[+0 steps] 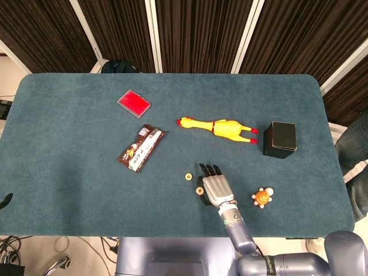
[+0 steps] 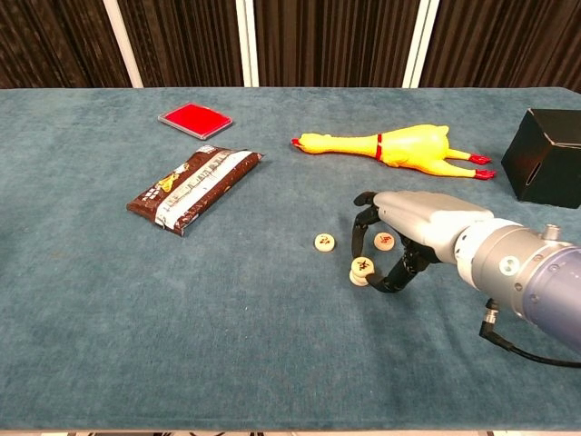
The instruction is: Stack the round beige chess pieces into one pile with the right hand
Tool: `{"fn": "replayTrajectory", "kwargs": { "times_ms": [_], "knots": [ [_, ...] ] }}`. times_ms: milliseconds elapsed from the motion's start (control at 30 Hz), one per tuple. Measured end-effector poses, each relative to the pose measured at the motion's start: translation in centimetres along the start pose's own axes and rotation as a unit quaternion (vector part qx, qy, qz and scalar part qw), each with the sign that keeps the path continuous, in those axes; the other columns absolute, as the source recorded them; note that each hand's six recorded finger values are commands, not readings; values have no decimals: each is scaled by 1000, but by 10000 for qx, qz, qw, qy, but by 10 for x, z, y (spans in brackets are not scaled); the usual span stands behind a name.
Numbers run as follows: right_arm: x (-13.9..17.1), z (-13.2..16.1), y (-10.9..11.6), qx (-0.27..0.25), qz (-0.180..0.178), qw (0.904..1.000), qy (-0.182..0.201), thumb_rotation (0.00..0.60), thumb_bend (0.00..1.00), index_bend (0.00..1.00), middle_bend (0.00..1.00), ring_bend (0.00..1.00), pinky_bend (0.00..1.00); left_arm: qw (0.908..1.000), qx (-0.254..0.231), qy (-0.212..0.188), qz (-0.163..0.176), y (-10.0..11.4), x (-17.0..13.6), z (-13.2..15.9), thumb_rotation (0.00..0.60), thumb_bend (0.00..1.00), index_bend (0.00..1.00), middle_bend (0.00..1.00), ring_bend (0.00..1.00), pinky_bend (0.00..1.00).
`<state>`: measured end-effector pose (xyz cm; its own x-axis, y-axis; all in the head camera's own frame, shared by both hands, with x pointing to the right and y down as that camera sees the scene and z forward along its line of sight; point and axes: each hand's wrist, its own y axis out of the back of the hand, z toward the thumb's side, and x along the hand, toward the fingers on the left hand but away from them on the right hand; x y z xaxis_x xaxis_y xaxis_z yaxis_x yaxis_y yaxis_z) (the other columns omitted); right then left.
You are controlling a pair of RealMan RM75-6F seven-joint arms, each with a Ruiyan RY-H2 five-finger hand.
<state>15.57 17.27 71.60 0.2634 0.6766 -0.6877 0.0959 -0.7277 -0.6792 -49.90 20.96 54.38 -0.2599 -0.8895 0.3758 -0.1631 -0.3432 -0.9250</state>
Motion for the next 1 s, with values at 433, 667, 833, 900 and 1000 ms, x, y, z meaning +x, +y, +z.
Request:
{"fn": "replayTrajectory", "kwargs": {
  "times_ms": [433, 667, 833, 900, 1000],
  "knots": [
    [-8, 17, 20, 227, -185, 9995, 84, 600, 430, 352, 0, 0, 0, 10000, -68, -11, 3, 1, 0, 1, 600, 187, 117, 0, 0, 79],
    [-28, 29, 31, 561, -188, 9982, -89, 600, 425, 318, 0, 0, 0, 9999, -108, -14, 1, 1, -1, 1, 600, 187, 117, 0, 0, 79],
    [-35, 36, 28, 681, -89, 9976, -97, 600, 405, 311, 0, 0, 0, 9999, -121, -9, -4, 1, 0, 1, 600, 187, 117, 0, 0, 79],
    [-38, 39, 27, 743, -55, 9972, -101, 600, 405, 311, 0, 0, 0, 9999, -126, -5, -9, 1, 0, 1, 600, 187, 117, 0, 0, 79],
    [-42, 43, 25, 810, -29, 9966, -115, 600, 405, 311, 0, 0, 0, 9999, -131, -4, -10, 1, 0, 1, 600, 187, 117, 0, 0, 79]
  ]
}}
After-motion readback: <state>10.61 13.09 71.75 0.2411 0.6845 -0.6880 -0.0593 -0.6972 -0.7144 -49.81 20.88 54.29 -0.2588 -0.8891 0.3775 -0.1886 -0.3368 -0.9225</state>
